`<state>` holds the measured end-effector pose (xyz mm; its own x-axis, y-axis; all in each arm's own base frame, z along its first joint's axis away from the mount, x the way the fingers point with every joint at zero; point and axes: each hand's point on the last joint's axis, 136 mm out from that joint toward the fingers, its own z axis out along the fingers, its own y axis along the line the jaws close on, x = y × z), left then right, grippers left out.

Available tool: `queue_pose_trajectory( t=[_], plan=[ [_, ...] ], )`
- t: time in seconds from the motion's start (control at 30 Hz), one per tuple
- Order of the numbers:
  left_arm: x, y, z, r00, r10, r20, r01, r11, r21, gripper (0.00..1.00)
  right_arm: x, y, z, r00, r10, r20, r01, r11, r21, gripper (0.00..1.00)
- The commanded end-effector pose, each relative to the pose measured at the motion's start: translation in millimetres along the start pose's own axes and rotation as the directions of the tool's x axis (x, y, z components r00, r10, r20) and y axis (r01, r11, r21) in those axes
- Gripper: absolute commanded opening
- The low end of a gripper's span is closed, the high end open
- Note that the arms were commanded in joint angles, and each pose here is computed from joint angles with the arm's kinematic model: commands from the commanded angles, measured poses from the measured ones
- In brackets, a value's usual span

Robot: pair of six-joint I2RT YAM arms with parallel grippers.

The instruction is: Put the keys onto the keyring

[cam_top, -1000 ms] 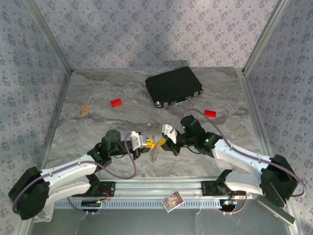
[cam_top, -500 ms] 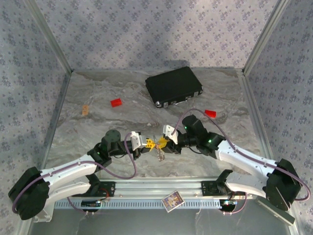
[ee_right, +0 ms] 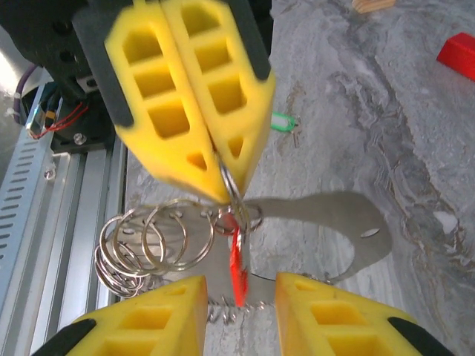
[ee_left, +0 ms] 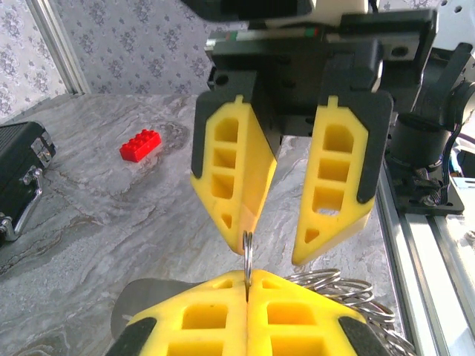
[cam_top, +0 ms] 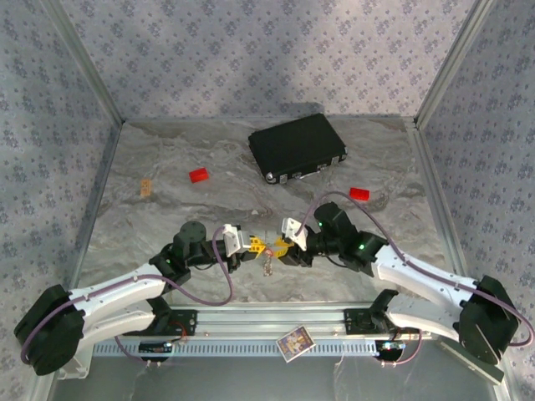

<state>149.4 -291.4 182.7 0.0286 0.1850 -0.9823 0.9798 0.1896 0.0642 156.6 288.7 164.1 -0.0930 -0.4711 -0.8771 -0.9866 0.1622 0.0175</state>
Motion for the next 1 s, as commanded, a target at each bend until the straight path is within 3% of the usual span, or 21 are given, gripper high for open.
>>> queue_pose_trajectory(
  t=[0.0,0.6,0.97],
  plan=[
    [-23,-5,-2,0.995,0.042,0.089,-0.044,0.999,0.018,0.00,8,-1,5,1.000,0.026,-0.008,-0.026,1.000,0.009,0.33],
    [-24,-5,-3,0.995,0.042,0.091,-0.044,0.999,0.019,0.00,1,3,34,0.988,0.061,0.140,-0.050,0.996,-0.078,0.38],
    [-26,-5,-3,0.994,0.047,0.094,-0.049,0.999,0.017,0.00,-1,1,39,0.986,0.062,0.155,-0.050,0.995,-0.081,0.32]
  ],
)
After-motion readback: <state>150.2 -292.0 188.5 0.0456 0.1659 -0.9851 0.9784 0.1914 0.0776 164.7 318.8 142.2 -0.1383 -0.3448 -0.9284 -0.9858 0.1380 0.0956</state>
